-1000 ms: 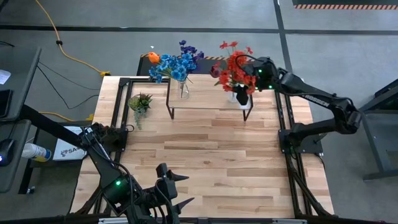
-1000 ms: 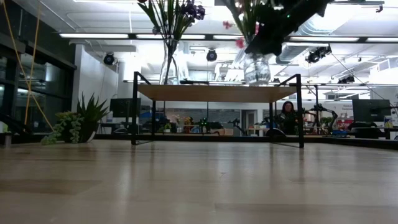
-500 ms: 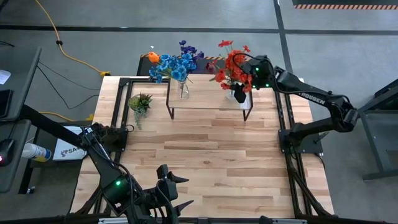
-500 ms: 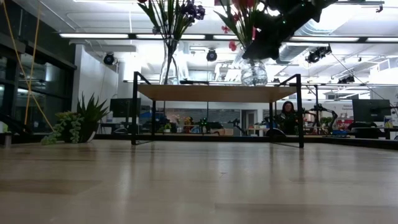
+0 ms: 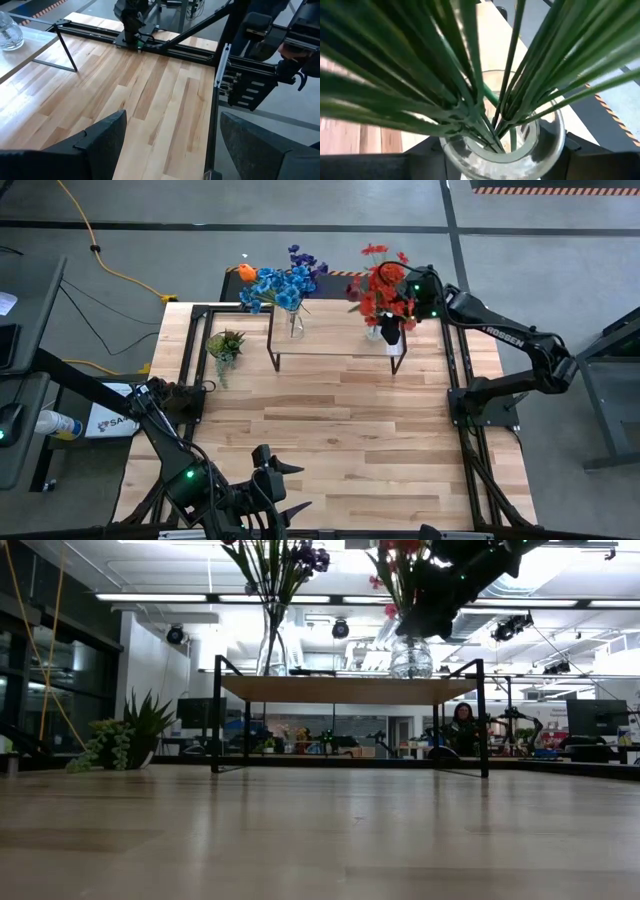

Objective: Pick and place flowers into a vace then onto a shelf
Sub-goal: Put the right flowers transparent vase on the shelf

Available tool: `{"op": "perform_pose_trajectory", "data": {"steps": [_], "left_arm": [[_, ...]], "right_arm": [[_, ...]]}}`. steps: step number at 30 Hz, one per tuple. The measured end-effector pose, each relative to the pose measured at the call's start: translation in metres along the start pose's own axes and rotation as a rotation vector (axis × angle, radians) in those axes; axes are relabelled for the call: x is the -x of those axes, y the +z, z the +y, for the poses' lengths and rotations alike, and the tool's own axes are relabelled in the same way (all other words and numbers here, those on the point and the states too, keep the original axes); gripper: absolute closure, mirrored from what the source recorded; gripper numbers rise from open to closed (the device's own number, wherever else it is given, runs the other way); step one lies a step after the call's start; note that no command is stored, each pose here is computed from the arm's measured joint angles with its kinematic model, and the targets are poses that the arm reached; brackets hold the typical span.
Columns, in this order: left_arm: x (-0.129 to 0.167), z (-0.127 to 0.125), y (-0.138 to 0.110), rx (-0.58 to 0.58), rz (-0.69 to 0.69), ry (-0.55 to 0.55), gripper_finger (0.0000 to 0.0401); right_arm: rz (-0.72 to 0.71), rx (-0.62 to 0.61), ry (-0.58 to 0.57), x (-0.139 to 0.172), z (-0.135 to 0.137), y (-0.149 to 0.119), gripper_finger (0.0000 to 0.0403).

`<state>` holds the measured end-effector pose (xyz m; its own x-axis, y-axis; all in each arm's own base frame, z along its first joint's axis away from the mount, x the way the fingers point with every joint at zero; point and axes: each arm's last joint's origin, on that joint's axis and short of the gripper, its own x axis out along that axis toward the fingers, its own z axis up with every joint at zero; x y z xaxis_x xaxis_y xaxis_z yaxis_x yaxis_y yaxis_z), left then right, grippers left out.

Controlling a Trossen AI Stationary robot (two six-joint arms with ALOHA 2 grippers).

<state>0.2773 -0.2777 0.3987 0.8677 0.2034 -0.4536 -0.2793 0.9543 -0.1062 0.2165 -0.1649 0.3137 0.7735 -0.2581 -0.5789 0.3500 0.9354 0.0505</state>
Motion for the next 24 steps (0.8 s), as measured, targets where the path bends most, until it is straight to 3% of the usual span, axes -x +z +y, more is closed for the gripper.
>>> {"op": "perform_pose_trajectory", "data": {"steps": [15,24], "left_arm": [[0.0,0.0,0.0,0.0,-0.001,0.0,0.0048],[0.0,0.0,0.0001,0.001,-0.001,0.001,0.0048]], "right_arm": [[0.029,0.005,0.004,-0.0005,0.0003,-0.003,0.0196],[0.045,0.001,-0.054,-0.0005,-0.0013,-0.0039,0.0191]]}}
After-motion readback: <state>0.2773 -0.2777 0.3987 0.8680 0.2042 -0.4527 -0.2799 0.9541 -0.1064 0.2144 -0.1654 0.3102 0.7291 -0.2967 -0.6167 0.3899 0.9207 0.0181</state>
